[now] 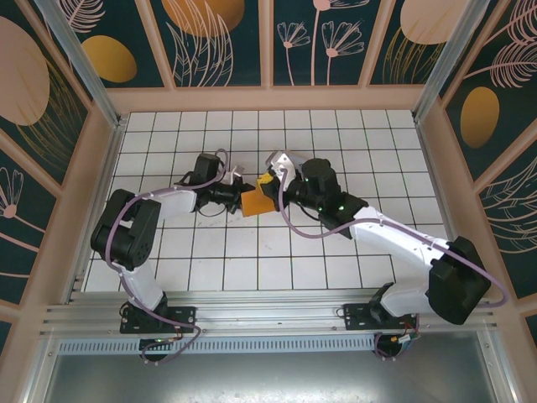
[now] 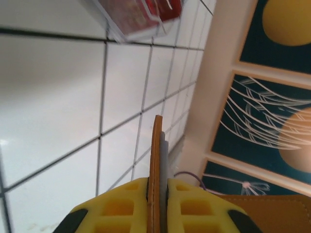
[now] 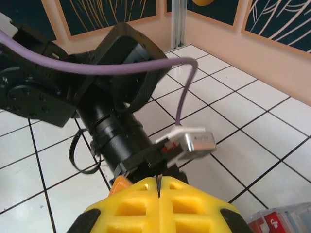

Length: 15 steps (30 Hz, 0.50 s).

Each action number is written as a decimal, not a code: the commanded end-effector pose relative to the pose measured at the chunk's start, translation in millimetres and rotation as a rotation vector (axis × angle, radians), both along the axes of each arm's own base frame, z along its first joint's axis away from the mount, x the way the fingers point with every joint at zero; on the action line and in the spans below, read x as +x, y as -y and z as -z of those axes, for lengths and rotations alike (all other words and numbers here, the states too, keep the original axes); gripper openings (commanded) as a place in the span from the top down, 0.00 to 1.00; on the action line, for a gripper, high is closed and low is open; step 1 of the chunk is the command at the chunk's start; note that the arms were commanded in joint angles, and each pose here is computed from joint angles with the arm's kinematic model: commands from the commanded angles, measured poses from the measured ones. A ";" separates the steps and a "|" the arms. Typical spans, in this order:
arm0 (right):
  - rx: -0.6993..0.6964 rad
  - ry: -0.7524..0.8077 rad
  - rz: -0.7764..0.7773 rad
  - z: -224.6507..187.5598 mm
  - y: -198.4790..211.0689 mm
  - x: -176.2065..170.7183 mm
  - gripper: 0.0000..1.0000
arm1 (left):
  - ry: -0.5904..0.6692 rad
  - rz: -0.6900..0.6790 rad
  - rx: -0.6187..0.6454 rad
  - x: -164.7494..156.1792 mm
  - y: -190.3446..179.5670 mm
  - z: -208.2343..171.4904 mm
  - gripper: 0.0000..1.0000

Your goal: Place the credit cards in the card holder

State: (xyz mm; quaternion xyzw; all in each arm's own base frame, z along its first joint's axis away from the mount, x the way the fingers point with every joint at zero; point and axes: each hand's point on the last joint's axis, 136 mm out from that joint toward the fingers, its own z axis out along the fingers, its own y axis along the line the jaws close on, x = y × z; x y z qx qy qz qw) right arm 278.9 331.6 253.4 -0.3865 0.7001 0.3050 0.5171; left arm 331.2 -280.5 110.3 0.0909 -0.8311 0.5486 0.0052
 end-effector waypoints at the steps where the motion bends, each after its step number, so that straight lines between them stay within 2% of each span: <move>1: 0.083 -0.047 0.026 -2.3 11.5 -2.3 1.00 | 0.158 -0.120 0.098 33.2 -15.1 -23.5 0.98; 3: 0.105 -0.117 0.059 13.0 18.3 0.2 0.99 | 0.244 -0.223 0.187 48.8 -30.0 -35.4 1.00; 5: 0.145 -0.199 0.089 29.4 25.6 1.6 0.97 | 0.311 -0.383 0.331 64.9 -58.1 -36.9 1.00; 9: 0.212 -0.391 0.166 60.3 39.4 12.2 0.77 | 0.463 -0.610 0.495 66.2 -89.9 -48.7 1.00; 12: 0.266 -0.533 0.190 65.4 47.2 25.6 0.70 | 0.595 -0.689 0.650 58.4 -91.2 -56.2 1.00; 15: 0.281 -0.620 0.197 57.5 44.3 36.7 0.65 | 0.636 -0.699 0.712 55.7 -86.0 -45.8 1.00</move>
